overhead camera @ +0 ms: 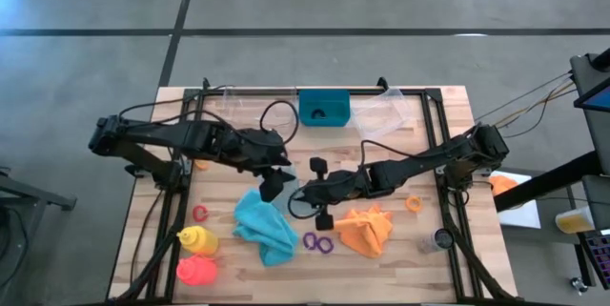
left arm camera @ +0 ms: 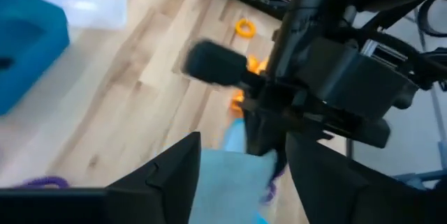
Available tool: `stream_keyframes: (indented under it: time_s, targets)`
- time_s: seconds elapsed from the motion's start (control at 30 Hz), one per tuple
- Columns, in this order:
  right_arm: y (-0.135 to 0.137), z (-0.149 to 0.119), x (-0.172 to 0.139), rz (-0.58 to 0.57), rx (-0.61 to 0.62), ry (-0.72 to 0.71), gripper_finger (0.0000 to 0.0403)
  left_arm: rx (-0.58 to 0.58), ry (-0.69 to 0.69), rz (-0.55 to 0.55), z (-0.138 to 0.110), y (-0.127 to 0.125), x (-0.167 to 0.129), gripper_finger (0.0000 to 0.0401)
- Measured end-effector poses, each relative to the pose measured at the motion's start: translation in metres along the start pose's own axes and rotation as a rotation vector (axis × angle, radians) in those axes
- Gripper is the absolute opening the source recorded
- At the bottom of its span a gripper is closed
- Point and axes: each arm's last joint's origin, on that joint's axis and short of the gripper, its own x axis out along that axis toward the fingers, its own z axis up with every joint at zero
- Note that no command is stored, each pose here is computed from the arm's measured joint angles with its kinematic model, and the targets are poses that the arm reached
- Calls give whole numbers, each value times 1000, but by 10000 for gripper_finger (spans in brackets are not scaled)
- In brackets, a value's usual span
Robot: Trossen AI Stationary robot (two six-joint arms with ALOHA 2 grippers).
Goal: Pick & Place Sports Items
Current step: Fold the light blue towel
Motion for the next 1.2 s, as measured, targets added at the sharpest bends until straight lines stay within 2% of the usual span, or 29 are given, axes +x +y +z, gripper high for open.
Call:
stream_keyframes:
  time_s: [0.1, 0.23, 0.4, 0.57, 0.93, 1.2]
  targets:
    - [0, 0, 0, 10, 10, -1, 13, 61, -25, 19, 1, 1, -8, 194]
    - [0, 1, -1, 9, 12, -4, 13, 70, -31, 30, 0, 4, -19, 177]
    - [-1, 8, -6, 0, 26, -46, 13, 97, 36, 47, -10, 3, -20, 170]
    - [-6, 20, -22, -80, 42, -106, 13, 157, 77, 41, -26, -1, -5, 170]
    - [-8, 26, -30, -90, 48, -133, 13, 230, 43, 65, -51, 7, 29, 170]
    - [-8, 25, -30, -109, 39, -125, 13, 175, 49, 44, -52, 6, 27, 170]
